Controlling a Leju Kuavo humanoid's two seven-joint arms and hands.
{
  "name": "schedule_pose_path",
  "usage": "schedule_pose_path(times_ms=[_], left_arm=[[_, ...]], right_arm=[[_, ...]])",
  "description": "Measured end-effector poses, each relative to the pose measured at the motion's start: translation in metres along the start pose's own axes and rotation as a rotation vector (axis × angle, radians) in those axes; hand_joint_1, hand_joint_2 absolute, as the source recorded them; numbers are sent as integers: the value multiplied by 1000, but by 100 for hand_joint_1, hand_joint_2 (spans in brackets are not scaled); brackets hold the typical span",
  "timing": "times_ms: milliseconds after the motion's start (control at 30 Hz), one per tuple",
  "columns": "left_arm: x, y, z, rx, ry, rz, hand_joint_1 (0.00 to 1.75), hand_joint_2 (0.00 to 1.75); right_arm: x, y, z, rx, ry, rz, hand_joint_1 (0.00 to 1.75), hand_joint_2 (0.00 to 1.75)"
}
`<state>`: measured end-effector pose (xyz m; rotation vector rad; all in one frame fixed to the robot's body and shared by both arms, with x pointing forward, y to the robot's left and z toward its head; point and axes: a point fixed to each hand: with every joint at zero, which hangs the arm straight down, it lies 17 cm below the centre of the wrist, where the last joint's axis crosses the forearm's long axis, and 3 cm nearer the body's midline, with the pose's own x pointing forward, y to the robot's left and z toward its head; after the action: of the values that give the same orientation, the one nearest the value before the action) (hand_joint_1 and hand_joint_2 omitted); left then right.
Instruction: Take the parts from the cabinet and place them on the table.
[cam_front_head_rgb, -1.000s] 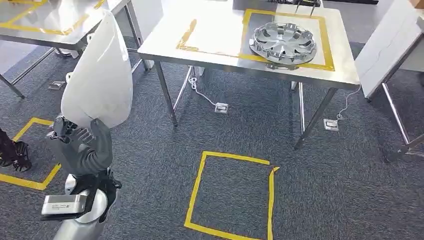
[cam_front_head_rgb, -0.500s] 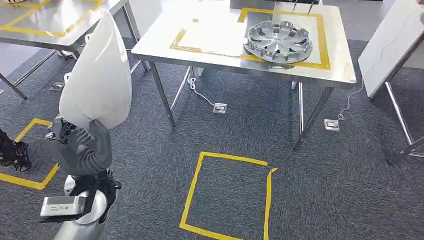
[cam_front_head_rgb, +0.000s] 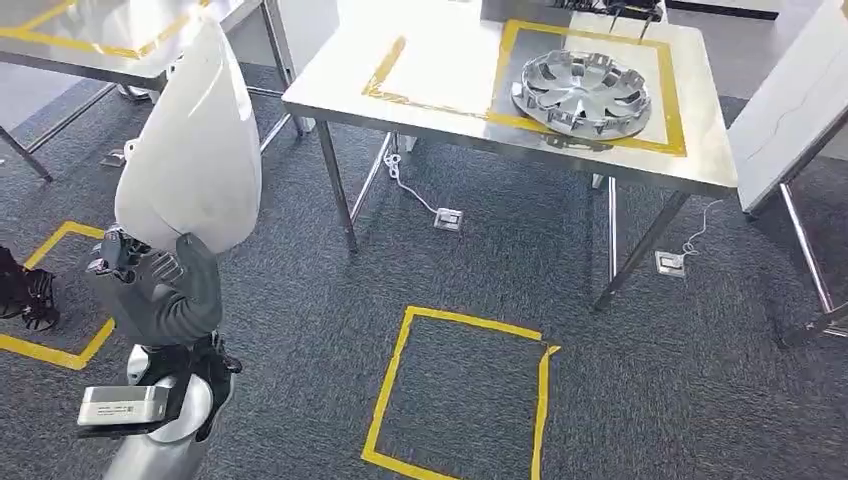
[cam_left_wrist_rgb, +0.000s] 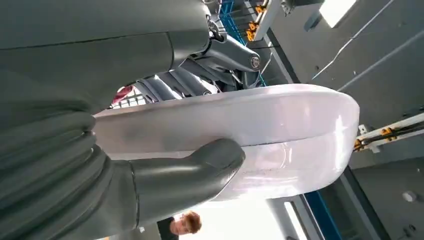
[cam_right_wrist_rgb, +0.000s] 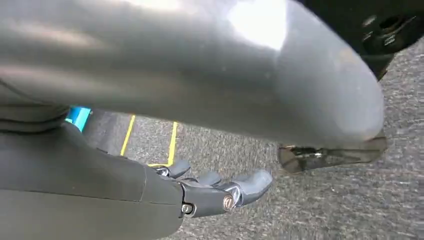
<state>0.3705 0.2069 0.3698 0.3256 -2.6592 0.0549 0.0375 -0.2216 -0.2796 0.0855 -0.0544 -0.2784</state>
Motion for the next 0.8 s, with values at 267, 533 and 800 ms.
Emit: schedule_pose_path(times_ms=[267, 533, 800], left_arm=[[0, 1, -1, 6, 1, 8, 175, 175], [-3, 1, 2, 2, 9, 11, 175, 175], [-3, 1, 2, 0, 6, 12, 175, 175]], right_arm=[[0, 0, 0, 2, -3, -1, 0, 0], [0, 0, 0, 3, -4, -2, 0, 0], [3, -2, 0, 1, -10, -3, 0, 0]])
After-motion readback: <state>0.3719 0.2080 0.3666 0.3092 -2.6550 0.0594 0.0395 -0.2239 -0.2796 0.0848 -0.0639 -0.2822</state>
